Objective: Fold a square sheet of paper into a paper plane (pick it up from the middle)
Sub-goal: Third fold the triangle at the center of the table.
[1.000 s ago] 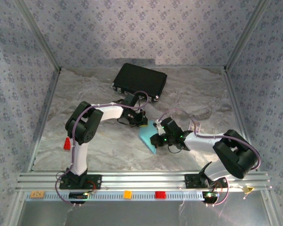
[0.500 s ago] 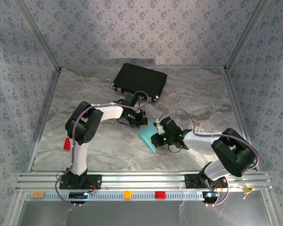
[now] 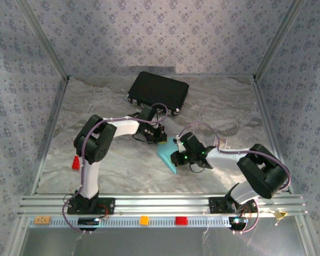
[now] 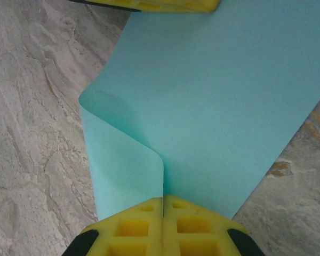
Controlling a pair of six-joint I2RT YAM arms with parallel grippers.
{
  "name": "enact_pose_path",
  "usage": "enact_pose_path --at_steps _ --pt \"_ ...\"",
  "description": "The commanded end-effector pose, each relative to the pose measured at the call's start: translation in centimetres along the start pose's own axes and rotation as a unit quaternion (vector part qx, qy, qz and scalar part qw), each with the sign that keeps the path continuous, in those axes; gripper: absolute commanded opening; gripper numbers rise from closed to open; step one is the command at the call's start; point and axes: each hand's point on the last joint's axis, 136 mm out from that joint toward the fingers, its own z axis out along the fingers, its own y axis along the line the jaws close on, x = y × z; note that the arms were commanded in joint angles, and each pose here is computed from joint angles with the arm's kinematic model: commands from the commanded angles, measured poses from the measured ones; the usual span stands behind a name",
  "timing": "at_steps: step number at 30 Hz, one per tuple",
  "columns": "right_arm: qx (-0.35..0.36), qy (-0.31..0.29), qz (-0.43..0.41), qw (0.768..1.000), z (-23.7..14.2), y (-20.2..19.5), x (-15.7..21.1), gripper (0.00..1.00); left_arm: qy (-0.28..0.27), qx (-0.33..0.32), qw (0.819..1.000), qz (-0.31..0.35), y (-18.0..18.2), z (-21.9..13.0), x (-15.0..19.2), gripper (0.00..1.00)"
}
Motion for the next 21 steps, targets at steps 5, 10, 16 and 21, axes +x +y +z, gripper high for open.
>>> enact_pose_path --at_steps 5,10,16,21 --pt "0.015 0.005 0.008 1.000 -0.08 -0.38 -0.28 0.06 0.011 -0.037 0.999 -0.014 1.96 0.46 1.35 0.03" --pt "0.018 0.006 0.009 1.000 -0.09 -0.48 -0.27 0.06 0.011 -0.037 0.999 -0.015 2.04 0.48 1.36 0.03" --pt "0.022 0.006 0.011 1.000 -0.18 -0.64 -0.20 0.06 0.010 -0.037 0.999 -0.014 1.97 0.44 1.32 0.03" --pt "0.024 0.008 0.011 1.000 -0.16 -0.73 -0.11 0.06 0.011 -0.036 0.999 -0.016 1.98 0.47 1.38 0.03"
